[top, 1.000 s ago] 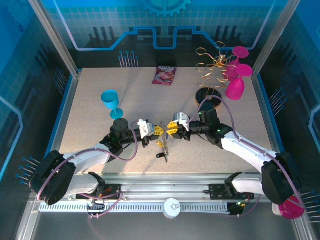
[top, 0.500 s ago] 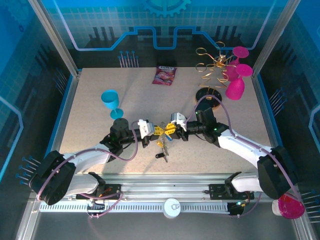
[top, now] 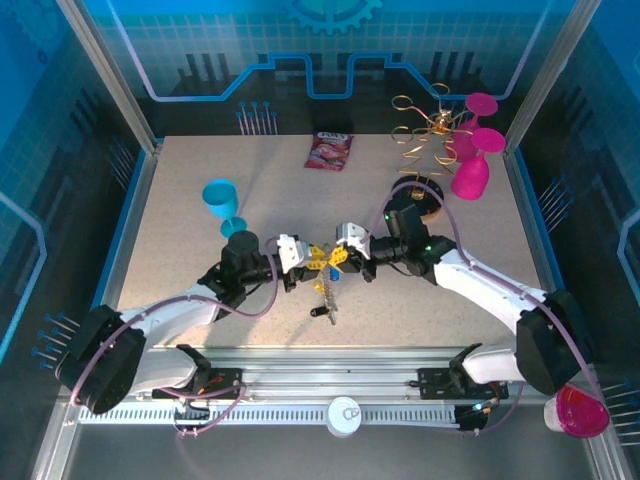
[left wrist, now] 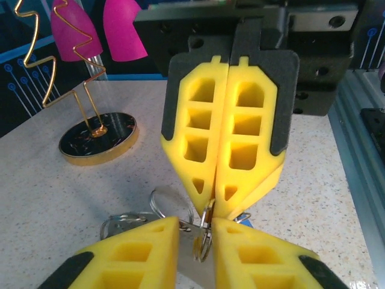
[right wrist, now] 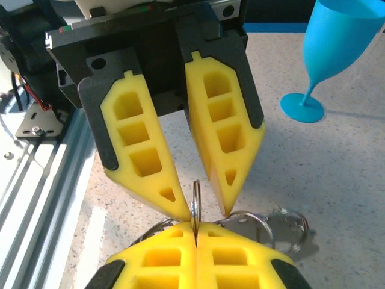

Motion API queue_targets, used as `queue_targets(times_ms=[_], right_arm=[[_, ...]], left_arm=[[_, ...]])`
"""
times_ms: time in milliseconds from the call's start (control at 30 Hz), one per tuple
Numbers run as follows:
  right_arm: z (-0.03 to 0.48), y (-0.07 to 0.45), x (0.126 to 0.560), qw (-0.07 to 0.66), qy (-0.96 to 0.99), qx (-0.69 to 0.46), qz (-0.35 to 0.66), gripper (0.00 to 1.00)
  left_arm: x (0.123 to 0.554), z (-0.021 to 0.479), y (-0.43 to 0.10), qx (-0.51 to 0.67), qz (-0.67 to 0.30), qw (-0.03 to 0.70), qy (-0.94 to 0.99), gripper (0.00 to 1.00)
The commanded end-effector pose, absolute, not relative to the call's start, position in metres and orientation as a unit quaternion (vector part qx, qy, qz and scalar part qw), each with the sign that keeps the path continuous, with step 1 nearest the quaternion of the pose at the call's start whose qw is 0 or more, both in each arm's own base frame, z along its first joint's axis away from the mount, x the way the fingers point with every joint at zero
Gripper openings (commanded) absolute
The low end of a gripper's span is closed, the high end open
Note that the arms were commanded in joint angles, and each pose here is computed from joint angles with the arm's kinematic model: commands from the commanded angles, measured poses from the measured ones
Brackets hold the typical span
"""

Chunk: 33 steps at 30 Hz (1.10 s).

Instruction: Put the keys on the keyring

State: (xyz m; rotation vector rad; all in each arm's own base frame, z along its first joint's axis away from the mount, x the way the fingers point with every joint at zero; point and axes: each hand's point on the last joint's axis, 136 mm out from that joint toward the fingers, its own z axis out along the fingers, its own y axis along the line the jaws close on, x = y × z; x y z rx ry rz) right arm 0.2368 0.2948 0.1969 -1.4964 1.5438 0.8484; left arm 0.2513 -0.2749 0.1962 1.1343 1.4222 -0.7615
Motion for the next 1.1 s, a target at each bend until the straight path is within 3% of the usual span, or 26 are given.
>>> queue_targets(times_ms=[0, 133, 233, 333, 433, 500, 767, 1067], right_arm=[[0.2, 0.297, 0.218, 0.36, 0.59, -0.663, 0.287, 0.0], [0.2, 0.299, 0.211, 0.323, 0.581, -0.702, 0.255, 0.0], [0.215, 0.308, 0.208, 0.34, 0.565, -0.7, 0.272, 0.0], [0.232, 0.308, 0.213, 0.38, 0.568, -0.661, 0.31, 0.0], [0.242, 0.298, 0.225, 0.427, 0.579, -0.602, 0.346, 0.2], [0.242, 0.29, 0.231, 0.444, 0.586, -0.577, 0.357, 0.26], [0.221, 0.289, 0.231, 0.433, 0.594, -0.563, 0.377, 0.32], [0.218, 0.292, 0.237, 0.436, 0.595, -0.562, 0.374, 0.29]], left_arm=[[0.253, 0.195, -0.271, 0.504, -0.285, 0.528, 0.621, 0.22], [0.25, 0.19, -0.267, 0.526, -0.267, 0.501, 0.634, 0.09], [0.25, 0.191, -0.268, 0.532, -0.265, 0.494, 0.634, 0.0], [0.25, 0.196, -0.269, 0.53, -0.267, 0.504, 0.627, 0.0], [0.25, 0.205, -0.271, 0.522, -0.279, 0.528, 0.609, 0.0], [0.248, 0.211, -0.274, 0.519, -0.29, 0.54, 0.596, 0.0], [0.243, 0.224, -0.279, 0.511, -0.315, 0.573, 0.558, 0.0], [0.24, 0.225, -0.281, 0.51, -0.329, 0.573, 0.551, 0.0]])
